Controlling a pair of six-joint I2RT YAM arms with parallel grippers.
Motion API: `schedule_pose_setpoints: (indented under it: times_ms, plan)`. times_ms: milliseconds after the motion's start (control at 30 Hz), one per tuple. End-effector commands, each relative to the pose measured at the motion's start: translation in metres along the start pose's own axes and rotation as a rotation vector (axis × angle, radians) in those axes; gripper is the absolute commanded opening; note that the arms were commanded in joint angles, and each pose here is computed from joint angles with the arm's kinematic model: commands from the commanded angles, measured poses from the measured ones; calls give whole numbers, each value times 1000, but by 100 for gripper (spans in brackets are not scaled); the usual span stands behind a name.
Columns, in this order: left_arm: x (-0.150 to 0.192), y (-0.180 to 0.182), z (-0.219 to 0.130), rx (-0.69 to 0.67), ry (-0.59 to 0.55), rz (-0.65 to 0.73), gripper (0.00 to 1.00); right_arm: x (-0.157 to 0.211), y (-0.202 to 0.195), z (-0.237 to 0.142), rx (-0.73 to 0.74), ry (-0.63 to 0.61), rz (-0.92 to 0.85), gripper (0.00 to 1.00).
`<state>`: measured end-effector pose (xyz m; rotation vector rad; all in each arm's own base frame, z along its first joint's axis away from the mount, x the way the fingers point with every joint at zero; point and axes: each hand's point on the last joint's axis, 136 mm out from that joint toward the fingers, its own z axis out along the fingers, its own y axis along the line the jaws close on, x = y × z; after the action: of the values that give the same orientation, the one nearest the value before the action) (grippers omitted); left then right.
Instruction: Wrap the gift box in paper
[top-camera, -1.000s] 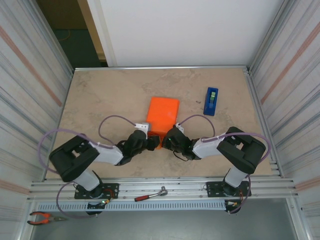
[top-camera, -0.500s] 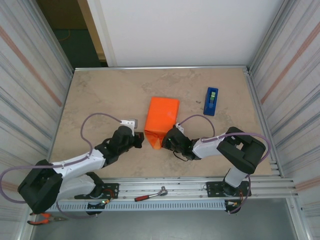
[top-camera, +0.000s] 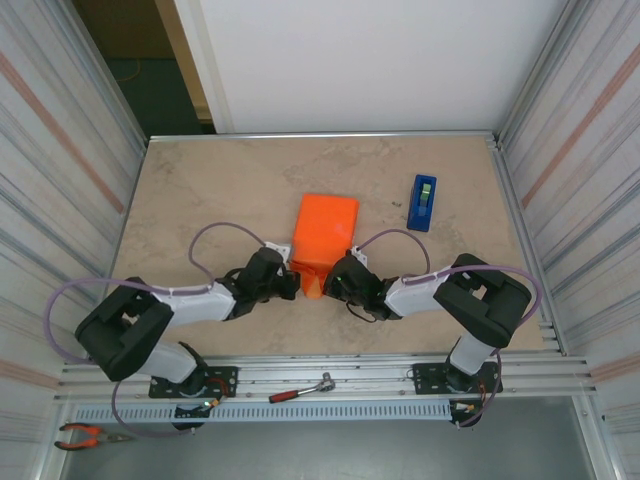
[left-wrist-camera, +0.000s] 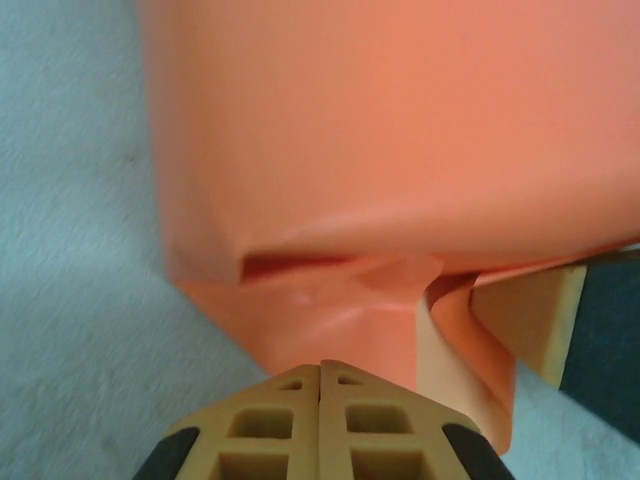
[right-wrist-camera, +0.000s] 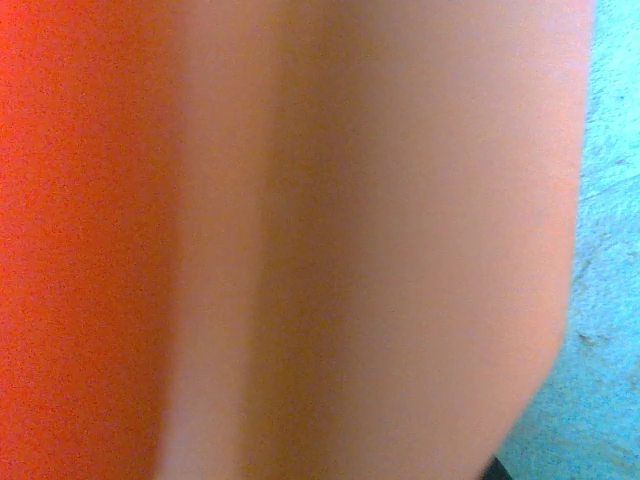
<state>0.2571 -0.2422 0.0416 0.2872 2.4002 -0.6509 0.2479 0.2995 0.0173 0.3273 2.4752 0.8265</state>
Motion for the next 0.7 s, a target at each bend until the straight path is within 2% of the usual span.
schedule_pose_setpoints:
  times_ms: [0,367,500,667]
  plan:
    - [-19,-11,7,28,-43,33,0,48,-62,2,212,169,-33,0]
    - [1,11,35,-115,16,89,0,49,-64,1,212,168,-34,0]
    - [2,11,27,-126,9,111,0,49,-65,0,213,168,-34,0]
    - [-12,10,6,-135,-60,115,0,49,-64,1,211,169,-34,0]
